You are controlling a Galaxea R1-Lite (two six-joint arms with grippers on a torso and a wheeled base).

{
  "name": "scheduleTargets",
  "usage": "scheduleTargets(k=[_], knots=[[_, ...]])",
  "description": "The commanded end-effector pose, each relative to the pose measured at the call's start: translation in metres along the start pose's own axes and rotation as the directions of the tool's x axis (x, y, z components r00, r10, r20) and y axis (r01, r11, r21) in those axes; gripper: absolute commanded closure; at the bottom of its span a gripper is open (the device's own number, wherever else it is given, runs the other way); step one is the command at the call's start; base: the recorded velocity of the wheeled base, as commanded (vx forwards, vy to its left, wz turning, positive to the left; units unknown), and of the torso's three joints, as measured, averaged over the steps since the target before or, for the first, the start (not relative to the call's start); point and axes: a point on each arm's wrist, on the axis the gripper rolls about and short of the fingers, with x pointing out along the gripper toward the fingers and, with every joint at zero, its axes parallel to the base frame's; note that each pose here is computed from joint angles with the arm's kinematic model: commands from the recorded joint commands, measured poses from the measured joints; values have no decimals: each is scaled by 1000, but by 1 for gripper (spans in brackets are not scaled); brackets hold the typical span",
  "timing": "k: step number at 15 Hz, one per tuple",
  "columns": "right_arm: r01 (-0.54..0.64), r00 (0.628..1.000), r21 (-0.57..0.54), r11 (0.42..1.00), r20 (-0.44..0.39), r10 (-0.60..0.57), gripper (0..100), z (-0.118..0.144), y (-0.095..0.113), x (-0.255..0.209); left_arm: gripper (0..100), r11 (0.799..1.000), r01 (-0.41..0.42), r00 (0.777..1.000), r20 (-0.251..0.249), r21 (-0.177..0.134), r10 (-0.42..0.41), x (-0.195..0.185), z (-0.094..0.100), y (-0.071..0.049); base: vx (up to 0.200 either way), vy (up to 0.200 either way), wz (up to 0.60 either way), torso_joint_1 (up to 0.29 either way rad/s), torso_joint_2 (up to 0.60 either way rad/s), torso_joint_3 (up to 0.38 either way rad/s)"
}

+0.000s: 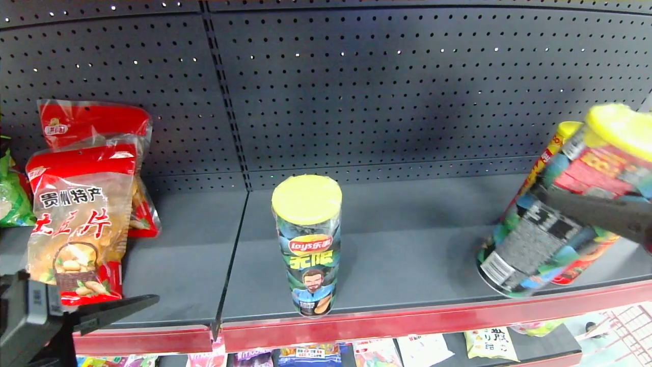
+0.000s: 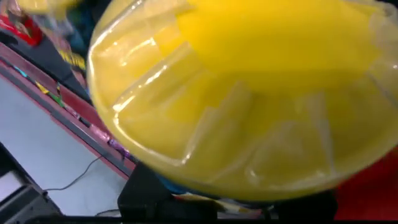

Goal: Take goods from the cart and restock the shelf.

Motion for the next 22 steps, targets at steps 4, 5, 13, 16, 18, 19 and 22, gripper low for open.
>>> scheduleTargets(k=[4, 5, 13, 16, 18, 19, 22], knots=[[-117, 993, -48, 992, -37, 115, 100, 27, -1, 122, 0, 998, -59, 995, 84, 29, 57, -27, 2, -10, 0, 0, 0, 0, 0, 0], [-105, 994, -59, 993, -37, 103, 100, 29, 0, 129, 0, 998, -62, 994, 88, 31, 59, -27, 4, -9, 0, 0, 0, 0, 0, 0], [-147, 986, -60, 987, -83, 142, 100, 21, 8, 187, 0, 998, -53, 997, 60, 21, 52, -22, 4, -7, 0, 0, 0, 0, 0, 0], [-196, 977, -57, 979, -93, 190, 100, 14, 17, 207, 0, 999, -37, 998, 47, 17, 37, -19, 4, -6, 0, 0, 0, 0, 0, 0], [-200, 978, -60, 978, -73, 196, 100, 10, 17, 221, 0, 999, -35, 999, 40, 13, 35, -17, 4, -6, 0, 0, 0, 0, 0, 0], [-199, 979, -60, 978, -55, 196, 100, 10, 16, 231, 0, 999, -36, 999, 41, 13, 35, -17, 4, -6, 0, 0, 0, 0, 0, 0], [-197, 980, -52, 979, -49, 195, 100, 9, 16, 247, 0, 999, -35, 999, 39, 12, 35, -17, 4, -6, 0, 0, 0, 0, 0, 0]])
